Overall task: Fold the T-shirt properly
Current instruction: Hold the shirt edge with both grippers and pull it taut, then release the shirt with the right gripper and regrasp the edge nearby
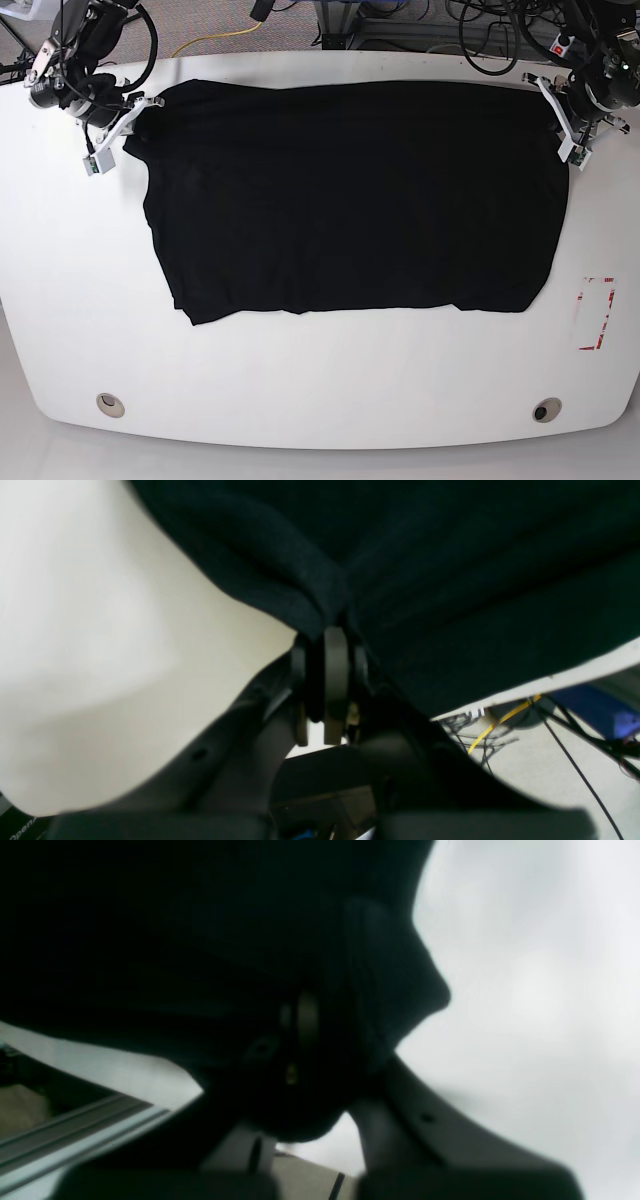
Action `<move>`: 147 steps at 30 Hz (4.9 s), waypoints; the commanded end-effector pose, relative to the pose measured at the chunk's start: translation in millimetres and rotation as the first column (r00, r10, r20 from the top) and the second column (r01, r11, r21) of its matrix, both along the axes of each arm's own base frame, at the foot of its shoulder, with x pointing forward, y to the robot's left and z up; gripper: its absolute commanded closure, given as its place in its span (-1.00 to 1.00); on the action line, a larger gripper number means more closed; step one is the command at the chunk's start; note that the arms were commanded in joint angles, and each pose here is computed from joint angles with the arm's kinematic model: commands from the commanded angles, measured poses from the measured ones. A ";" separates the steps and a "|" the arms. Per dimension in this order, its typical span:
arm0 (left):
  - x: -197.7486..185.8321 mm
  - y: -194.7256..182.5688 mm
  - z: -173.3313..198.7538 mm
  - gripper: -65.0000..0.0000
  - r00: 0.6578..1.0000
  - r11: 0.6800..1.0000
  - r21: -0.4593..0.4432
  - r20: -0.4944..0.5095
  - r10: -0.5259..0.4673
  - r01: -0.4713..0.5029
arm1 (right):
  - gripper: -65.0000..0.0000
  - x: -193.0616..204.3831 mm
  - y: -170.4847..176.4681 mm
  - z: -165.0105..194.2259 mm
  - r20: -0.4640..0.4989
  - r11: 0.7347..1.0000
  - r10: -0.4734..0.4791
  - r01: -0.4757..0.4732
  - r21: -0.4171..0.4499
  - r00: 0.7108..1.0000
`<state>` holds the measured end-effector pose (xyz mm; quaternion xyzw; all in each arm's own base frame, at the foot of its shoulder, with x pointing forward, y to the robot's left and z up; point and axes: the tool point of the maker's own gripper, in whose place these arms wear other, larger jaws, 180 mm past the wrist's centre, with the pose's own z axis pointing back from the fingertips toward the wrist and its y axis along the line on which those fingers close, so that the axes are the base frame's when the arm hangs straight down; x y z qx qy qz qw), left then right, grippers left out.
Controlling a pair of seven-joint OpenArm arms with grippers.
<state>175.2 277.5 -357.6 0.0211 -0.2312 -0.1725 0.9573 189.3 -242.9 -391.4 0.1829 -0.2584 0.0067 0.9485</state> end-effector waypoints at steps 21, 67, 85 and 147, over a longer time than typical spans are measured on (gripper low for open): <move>71.9 -2.4 38.7 0.97 0.973 0.997 -0.050 0.221 0.067 -0.058 | 1.00 36.5 -2.0 -1.9 -0.016 0.974 -0.186 0.186 0.133 0.982; 64.1 3.3 35.1 0.97 0.979 0.998 -0.031 0.196 0.063 -0.058 | -0.45 -70.5 76.4 -26.8 -0.227 0.882 -0.145 0.230 0.410 0.963; 64.2 3.2 35.5 0.97 0.978 0.998 -0.030 0.198 0.062 -0.057 | 1.00 -57.7 94.2 -14.9 -0.178 0.895 -0.124 0.187 0.405 0.976; 98.6 57.8 17.7 0.97 0.940 0.939 -0.196 0.139 0.311 -0.281 | 1.00 19.4 82.5 27.9 0.074 0.924 -0.079 0.046 0.380 0.994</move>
